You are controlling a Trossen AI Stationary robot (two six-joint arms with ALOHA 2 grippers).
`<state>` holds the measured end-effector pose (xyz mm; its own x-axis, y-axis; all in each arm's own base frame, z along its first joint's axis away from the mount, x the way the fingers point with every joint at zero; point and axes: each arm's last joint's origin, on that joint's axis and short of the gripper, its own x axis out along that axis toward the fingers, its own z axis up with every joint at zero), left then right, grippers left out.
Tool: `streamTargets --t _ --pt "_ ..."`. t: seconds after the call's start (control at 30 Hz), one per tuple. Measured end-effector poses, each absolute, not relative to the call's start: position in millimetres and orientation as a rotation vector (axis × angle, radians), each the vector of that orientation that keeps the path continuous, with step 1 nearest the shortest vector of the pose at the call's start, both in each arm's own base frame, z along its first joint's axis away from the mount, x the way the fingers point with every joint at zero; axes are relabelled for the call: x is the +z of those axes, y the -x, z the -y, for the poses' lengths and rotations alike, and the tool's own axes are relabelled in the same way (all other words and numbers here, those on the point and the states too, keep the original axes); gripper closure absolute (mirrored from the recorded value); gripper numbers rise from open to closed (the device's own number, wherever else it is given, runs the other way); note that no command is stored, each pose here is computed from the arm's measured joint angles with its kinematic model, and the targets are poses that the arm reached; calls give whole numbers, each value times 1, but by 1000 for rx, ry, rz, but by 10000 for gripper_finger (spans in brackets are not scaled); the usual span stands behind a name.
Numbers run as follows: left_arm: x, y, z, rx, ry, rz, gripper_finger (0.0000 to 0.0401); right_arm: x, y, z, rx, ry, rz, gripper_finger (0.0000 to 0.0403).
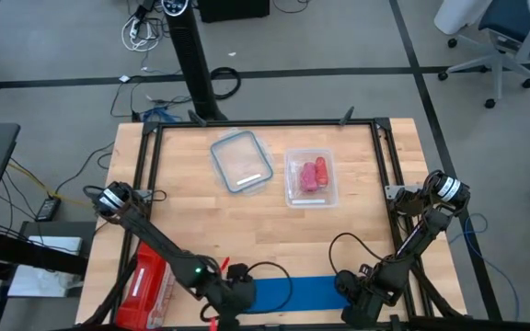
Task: Roll bandage
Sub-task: Roll the blue bandage
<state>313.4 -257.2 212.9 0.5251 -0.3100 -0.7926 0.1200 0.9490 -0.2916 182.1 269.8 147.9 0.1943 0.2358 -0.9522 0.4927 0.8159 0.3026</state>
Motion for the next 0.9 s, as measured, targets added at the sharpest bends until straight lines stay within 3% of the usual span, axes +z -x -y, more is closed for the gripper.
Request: streamTargets --t 0.3,0.9 --pt "211 -289 247 -222 68 -1314 400 148 -182 -270 -195 -634 -1389 400" --pt "185 -275 252 -299 17 -1319 400 148 -182 -270 -193 -635 -1388 401"
